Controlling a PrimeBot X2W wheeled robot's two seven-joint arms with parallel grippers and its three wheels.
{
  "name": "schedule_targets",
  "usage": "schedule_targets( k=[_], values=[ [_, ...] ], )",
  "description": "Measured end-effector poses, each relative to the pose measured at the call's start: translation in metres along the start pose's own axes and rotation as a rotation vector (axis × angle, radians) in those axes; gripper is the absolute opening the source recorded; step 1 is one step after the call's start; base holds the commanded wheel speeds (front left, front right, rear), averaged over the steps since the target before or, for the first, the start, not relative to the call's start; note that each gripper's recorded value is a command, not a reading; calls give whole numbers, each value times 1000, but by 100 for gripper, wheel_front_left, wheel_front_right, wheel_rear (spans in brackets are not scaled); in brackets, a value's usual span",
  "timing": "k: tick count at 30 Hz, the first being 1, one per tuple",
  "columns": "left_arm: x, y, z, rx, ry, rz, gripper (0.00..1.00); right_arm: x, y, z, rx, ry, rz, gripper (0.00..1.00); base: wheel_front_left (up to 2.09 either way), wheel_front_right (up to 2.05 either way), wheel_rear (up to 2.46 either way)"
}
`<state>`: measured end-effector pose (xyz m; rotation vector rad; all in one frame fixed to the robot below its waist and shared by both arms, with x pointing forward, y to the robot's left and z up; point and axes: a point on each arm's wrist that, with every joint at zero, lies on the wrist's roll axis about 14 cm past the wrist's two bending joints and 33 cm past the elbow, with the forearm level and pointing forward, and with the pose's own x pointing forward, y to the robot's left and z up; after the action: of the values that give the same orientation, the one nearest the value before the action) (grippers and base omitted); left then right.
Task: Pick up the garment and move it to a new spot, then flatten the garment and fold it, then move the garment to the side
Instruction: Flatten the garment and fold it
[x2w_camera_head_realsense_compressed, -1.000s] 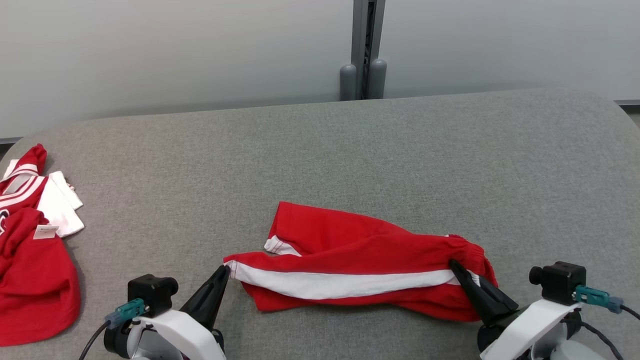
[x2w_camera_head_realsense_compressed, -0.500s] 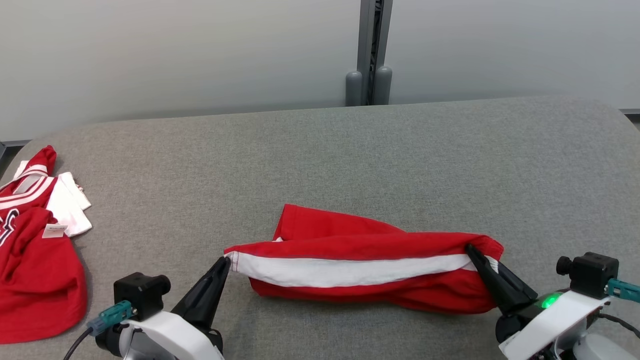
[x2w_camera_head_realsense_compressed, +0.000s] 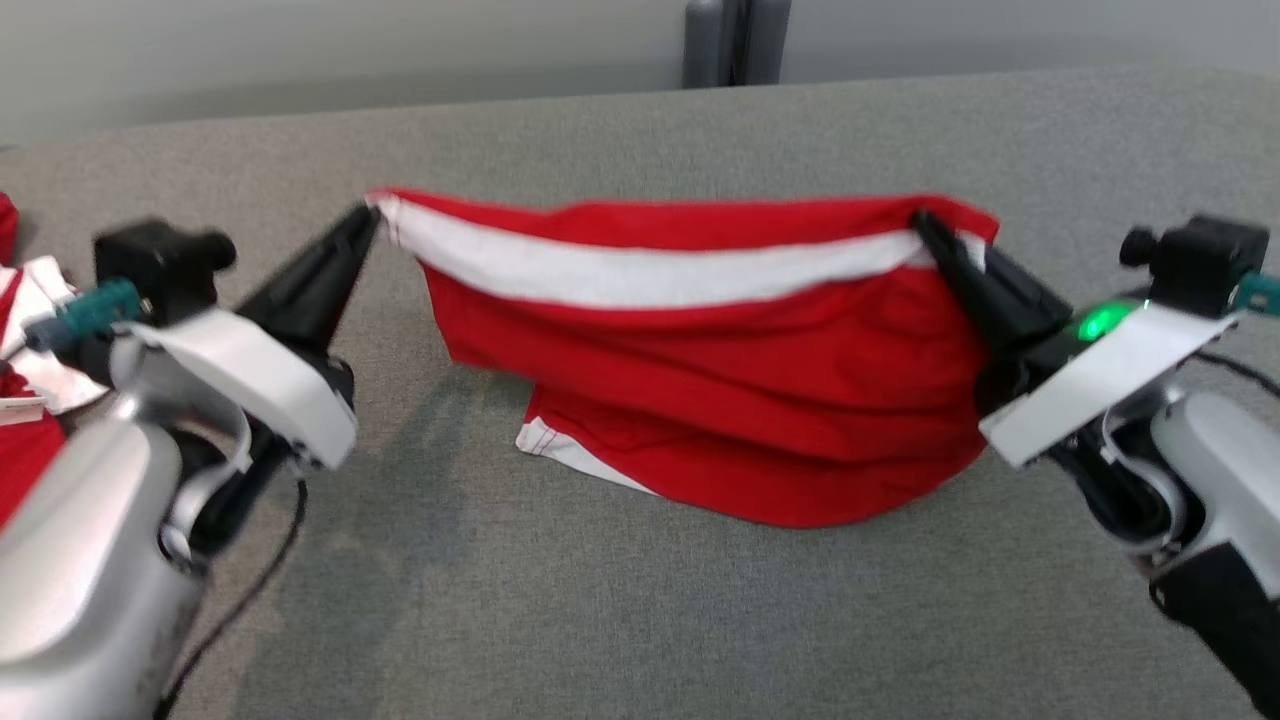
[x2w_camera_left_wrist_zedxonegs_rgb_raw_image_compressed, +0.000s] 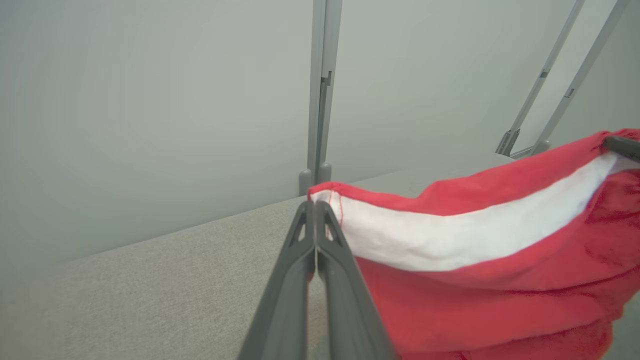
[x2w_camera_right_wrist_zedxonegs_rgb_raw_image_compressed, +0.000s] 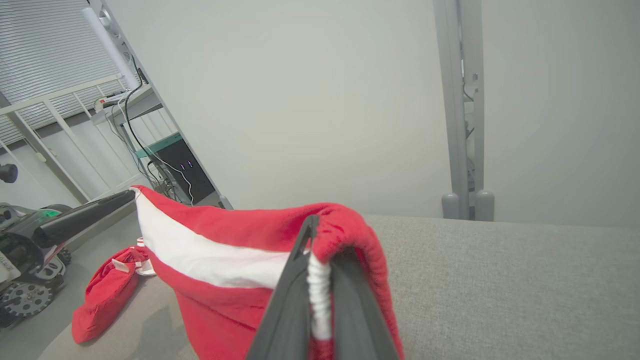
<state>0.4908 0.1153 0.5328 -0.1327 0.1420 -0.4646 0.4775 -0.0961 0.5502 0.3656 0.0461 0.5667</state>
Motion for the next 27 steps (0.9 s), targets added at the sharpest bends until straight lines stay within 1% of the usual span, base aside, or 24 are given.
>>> schedule_targets(
  k=[4,5,6,7,8,9,13,16,20,23,27],
  values=[
    [47,30,29,42,-40,9,0,44,-15,18,2,-28,18,0,0,0,0],
    [47,30,29,42,-40,9,0,44,-15,18,2,-28,18,0,0,0,0],
    [70,43,38,59,-50,15,0,68,-20,25,14,-38,35,0,0,0,0],
    [70,43,38,59,-50,15,0,68,-20,25,14,-38,35,0,0,0,0],
    [92,56,45,89,-55,21,0,89,-29,33,-4,-47,41,0,0,0,0],
    [92,56,45,89,-55,21,0,89,-29,33,-4,-47,41,0,0,0,0],
    [135,73,65,132,-99,24,0,131,-47,51,-13,-101,52,0,0,0,0],
    [163,86,74,156,-127,31,0,160,-58,57,-18,-127,59,0,0,0,0],
    [188,113,86,180,-186,76,0,191,-70,61,-53,-137,67,0,0,0,0],
    [199,128,100,196,-243,111,0,208,-77,80,-58,-211,68,0,0,0,0],
    [203,142,135,220,-351,152,0,224,-70,111,-47,-331,94,0,0,0,0]
  ],
)
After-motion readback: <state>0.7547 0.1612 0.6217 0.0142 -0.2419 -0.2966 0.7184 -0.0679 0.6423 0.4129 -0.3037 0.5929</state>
